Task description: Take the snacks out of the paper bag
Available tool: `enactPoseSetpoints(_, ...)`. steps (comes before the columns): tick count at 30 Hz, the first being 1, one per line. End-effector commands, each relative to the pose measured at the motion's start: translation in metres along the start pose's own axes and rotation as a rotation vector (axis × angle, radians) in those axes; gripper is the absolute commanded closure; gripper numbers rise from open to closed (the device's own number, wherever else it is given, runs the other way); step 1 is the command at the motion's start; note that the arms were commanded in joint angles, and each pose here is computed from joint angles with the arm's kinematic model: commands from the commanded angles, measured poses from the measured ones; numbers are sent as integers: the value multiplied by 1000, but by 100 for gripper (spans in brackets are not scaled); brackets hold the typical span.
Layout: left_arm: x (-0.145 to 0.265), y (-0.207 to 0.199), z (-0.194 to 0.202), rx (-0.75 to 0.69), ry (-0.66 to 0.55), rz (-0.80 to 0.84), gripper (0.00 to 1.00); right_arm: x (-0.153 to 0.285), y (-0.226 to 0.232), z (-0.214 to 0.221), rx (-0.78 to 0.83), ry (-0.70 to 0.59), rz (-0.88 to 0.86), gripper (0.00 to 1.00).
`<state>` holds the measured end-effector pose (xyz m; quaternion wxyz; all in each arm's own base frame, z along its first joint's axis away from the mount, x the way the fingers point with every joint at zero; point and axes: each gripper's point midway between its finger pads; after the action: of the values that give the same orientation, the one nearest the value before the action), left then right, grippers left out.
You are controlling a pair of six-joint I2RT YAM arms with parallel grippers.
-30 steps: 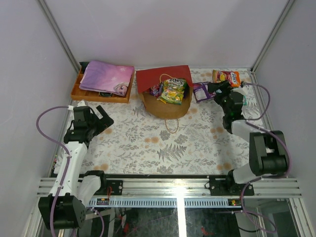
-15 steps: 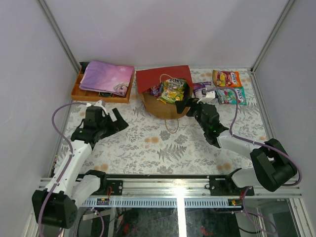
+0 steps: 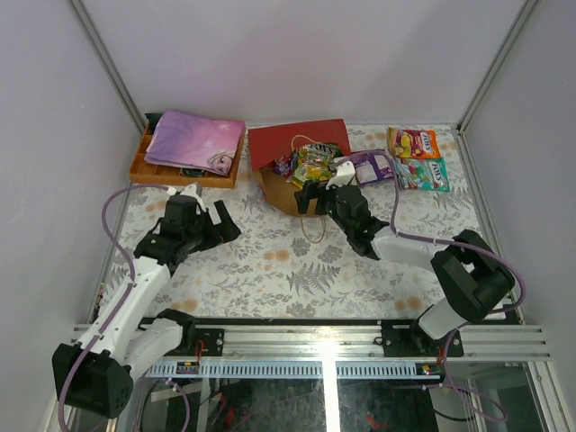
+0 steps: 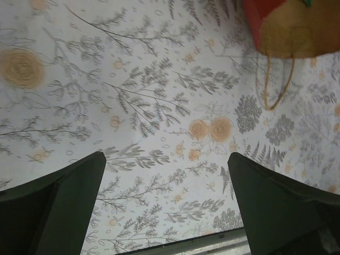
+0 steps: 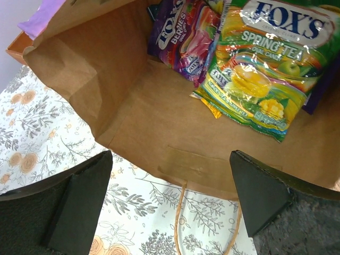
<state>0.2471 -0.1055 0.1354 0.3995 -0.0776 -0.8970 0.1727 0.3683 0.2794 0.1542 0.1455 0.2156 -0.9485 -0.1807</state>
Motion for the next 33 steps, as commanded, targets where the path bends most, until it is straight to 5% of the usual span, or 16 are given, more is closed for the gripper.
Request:
enactPoseSetpoints(1,7,18,-30,43,-96,-48,0,-13,22,-11,55,1,-34,1)
enactPoseSetpoints(8,7,37,-38,121,-115,-58,0,-21,27,-3,68,44,-50,1)
enactPoseSetpoints(33,4,5,-19,23,-67,-4,0,-81,24,36,30,178,42,2)
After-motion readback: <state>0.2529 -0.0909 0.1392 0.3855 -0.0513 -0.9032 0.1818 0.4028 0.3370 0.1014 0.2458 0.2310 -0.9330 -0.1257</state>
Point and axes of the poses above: each gripper's point midway between its finger pads, its own x axis back along the fingers, its own y axis along the line the jaws close on, z = x × y, and after that the axes turned 6 degrees about -x, right-handed
